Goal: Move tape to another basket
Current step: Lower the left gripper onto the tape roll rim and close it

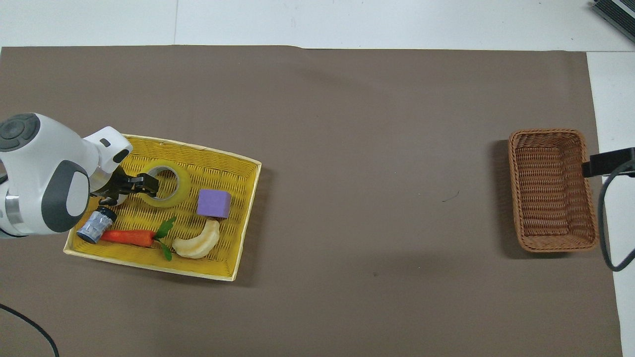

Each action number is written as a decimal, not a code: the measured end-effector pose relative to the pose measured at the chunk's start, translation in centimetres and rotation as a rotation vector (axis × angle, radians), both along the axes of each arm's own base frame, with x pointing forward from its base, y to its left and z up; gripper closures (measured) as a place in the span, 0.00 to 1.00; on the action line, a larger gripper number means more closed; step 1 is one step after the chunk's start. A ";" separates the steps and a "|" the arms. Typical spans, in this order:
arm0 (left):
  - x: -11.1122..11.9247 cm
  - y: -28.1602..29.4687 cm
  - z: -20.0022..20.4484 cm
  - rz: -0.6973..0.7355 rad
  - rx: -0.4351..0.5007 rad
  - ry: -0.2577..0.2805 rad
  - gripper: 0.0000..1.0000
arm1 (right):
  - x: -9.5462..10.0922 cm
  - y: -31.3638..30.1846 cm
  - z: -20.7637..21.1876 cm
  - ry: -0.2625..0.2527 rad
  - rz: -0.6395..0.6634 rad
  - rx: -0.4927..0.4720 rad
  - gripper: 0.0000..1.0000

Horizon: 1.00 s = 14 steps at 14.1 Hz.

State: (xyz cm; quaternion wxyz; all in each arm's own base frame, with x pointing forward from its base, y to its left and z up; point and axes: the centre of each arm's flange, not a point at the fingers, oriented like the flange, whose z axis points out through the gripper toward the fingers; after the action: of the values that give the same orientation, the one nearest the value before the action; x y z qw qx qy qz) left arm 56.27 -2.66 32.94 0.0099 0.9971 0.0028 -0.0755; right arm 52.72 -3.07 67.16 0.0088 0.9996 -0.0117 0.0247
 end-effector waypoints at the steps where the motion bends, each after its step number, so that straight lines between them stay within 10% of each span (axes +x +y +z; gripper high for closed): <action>1: -0.1 -0.3 -0.3 -0.002 0.000 0.005 0.07 | 0.0 0.0 0.0 0.000 0.000 0.000 0.00; 7: -0.5 -0.5 -2.3 -0.001 0.003 0.017 0.74 | 0.0 -0.3 0.0 0.000 -0.006 0.000 0.00; 14: 0.7 -0.9 0.9 -0.008 0.000 0.014 0.77 | 0.0 -0.1 0.0 -0.003 -0.002 0.000 0.00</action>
State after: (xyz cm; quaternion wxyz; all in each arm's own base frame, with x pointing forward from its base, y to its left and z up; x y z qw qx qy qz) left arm 56.97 -3.54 33.86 0.0096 0.9965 -0.0014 -0.0825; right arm 52.72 -3.17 67.19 0.0088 0.9995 -0.0126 0.0261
